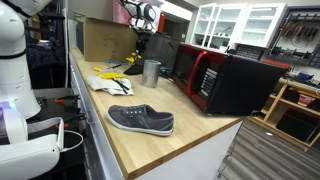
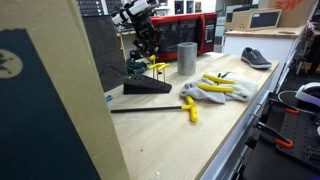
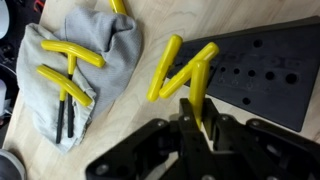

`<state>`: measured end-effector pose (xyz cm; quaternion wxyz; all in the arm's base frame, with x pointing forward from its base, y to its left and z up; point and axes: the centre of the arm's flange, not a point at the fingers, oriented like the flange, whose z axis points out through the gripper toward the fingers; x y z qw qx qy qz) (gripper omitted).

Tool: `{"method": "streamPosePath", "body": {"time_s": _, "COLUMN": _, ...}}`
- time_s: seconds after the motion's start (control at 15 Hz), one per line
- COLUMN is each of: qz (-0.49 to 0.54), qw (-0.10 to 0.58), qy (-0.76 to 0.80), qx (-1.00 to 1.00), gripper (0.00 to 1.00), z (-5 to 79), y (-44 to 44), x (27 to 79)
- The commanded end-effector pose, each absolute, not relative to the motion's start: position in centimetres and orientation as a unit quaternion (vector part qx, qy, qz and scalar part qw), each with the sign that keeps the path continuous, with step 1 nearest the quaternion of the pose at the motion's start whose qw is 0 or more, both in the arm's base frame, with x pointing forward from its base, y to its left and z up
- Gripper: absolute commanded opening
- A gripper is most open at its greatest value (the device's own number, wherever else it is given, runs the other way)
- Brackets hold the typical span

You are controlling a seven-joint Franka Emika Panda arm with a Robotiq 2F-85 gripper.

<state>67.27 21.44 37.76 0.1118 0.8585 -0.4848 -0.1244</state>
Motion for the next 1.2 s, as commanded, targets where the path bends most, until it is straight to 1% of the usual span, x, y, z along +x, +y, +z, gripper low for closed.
{"method": "streamPosePath", "body": {"time_s": 0.0, "qz": -0.096, "qw": 0.094, "qy": -0.488, "qx": 0.862, "gripper": 0.04, "z": 35.5, "y": 21.7, "x": 66.7}}
{"method": "streamPosePath", "body": {"time_s": 0.67, "qz": -0.156, "qw": 0.073, "qy": -0.491, "qx": 0.854, "gripper": 0.04, "z": 36.3, "y": 20.2, "x": 67.0}}
{"method": "streamPosePath", "body": {"time_s": 0.93, "qz": -0.158, "qw": 0.064, "qy": -0.498, "qx": 0.850, "gripper": 0.04, "z": 36.9, "y": 19.6, "x": 66.8}}
{"method": "streamPosePath", "body": {"time_s": 1.13, "qz": -0.162, "qw": 0.069, "qy": -0.499, "qx": 0.848, "gripper": 0.04, "z": 36.8, "y": 19.6, "x": 66.8}}
